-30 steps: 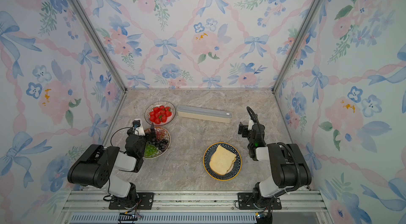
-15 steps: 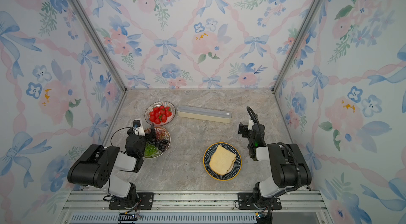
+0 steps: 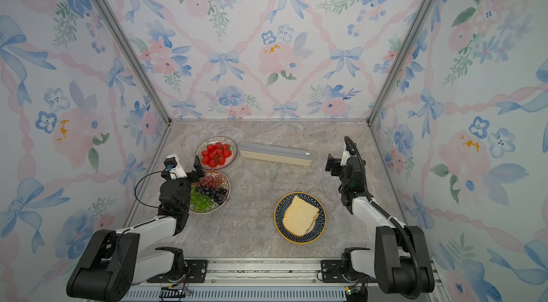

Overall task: Wrap the plate with plastic wrap
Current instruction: Move the plate to the center of the board.

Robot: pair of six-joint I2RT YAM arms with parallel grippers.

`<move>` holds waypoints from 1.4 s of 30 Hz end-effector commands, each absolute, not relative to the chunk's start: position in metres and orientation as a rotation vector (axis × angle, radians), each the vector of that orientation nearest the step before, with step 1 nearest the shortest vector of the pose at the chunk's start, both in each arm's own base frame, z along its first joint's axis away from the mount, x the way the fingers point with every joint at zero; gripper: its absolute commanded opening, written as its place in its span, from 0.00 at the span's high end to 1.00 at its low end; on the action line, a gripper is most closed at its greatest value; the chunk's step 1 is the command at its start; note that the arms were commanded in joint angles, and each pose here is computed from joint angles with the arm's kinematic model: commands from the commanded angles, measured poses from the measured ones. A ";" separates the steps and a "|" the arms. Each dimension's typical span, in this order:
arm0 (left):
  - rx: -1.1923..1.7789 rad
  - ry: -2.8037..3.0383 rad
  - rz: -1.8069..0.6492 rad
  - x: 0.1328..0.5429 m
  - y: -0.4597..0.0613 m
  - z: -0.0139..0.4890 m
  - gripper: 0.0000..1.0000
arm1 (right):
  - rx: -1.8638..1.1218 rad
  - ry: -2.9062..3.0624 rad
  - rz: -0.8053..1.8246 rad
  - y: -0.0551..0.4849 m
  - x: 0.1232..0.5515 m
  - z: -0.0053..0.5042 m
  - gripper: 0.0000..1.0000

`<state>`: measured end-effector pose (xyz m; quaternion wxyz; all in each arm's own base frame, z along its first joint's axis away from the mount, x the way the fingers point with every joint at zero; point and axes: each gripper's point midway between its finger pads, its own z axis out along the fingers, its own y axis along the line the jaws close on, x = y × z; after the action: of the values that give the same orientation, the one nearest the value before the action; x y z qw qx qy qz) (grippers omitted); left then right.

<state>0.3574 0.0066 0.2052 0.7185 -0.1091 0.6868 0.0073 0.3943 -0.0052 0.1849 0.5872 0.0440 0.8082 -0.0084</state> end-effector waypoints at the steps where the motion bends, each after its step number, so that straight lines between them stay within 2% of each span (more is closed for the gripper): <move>1: -0.330 1.606 -0.237 0.370 -0.014 0.201 0.02 | 0.193 2.062 0.022 -0.007 0.372 0.182 0.03; 5: -0.331 1.661 -0.520 0.377 -0.051 0.207 0.02 | 0.259 2.130 0.103 -0.001 0.348 0.206 0.03; 10: -0.203 1.798 -0.575 0.375 -0.099 0.207 0.02 | 0.294 2.248 0.118 0.000 0.310 0.213 0.03; 18: 0.082 1.936 -0.672 0.351 -0.191 0.188 0.02 | 0.543 2.372 0.345 -0.006 0.265 0.179 0.03; 24: 0.231 2.037 -0.844 0.312 -0.260 0.162 0.02 | 0.682 2.493 0.584 0.024 0.238 0.128 0.03; 30: 0.276 2.175 -1.056 0.284 -0.294 0.134 0.02 | 0.662 2.656 0.643 0.059 0.217 0.088 0.03; 37: 0.369 2.348 -1.339 0.233 -0.318 0.107 0.02 | 0.599 2.747 0.614 0.071 0.200 0.076 0.03; 42: 0.416 2.425 -1.458 0.206 -0.326 0.097 0.02 | 0.604 2.758 0.712 0.081 0.190 0.071 0.03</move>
<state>0.2309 -0.3203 0.1037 0.2050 0.1355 0.8437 -0.4772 0.2050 0.0731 0.0782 0.1459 0.1996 0.9427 0.2240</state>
